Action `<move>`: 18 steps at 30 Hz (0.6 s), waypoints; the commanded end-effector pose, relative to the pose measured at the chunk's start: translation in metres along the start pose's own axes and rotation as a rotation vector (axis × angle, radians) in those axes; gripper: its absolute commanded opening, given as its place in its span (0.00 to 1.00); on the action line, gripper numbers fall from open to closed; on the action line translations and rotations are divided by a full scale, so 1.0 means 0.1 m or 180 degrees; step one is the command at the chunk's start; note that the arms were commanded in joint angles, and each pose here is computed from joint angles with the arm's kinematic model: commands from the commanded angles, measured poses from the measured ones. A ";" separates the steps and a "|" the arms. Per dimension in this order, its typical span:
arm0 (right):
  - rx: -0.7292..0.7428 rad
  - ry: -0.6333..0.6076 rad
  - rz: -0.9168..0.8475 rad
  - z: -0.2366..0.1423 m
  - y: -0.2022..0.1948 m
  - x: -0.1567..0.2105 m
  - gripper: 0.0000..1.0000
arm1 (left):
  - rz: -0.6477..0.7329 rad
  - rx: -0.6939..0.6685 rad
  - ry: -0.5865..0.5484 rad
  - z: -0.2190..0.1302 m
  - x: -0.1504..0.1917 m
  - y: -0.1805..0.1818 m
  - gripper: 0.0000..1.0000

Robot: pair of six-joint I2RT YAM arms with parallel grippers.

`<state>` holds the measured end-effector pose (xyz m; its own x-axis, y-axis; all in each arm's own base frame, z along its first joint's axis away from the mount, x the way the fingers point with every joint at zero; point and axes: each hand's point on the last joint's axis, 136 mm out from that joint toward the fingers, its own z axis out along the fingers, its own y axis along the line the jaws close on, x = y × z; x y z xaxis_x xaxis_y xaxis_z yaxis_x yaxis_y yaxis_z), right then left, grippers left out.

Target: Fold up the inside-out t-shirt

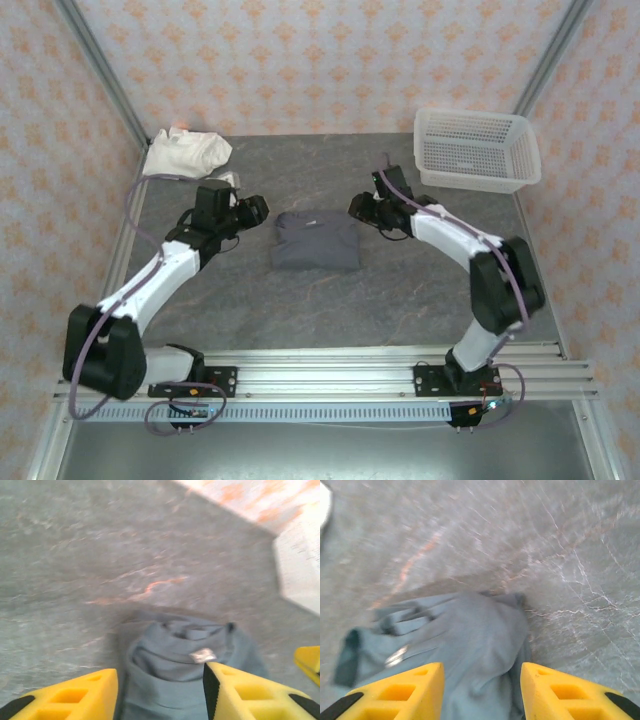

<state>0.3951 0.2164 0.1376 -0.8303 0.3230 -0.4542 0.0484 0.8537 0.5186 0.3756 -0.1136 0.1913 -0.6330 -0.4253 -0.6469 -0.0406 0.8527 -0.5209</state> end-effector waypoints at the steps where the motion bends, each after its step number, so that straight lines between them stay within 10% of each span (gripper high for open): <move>1: -0.0126 0.0025 -0.0092 0.06 0.25 0.24 0.38 | -0.0038 0.0130 0.0463 0.05 0.51 -0.16 0.35; 6: 0.0069 0.0114 0.0115 0.48 0.16 0.34 0.15 | -0.0055 -0.0195 0.0628 0.45 0.70 -0.04 0.03; 18: 0.0213 0.0576 -0.0207 0.80 0.02 0.55 0.12 | -0.0249 0.0058 0.0851 1.50 0.68 -0.16 0.16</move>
<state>0.3923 0.2656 0.0437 -0.9108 0.2392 -0.3365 0.0677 0.8906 0.4497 0.4284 -0.1873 0.0566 -0.8326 -0.3804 -0.4025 -0.1345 0.8439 -0.5193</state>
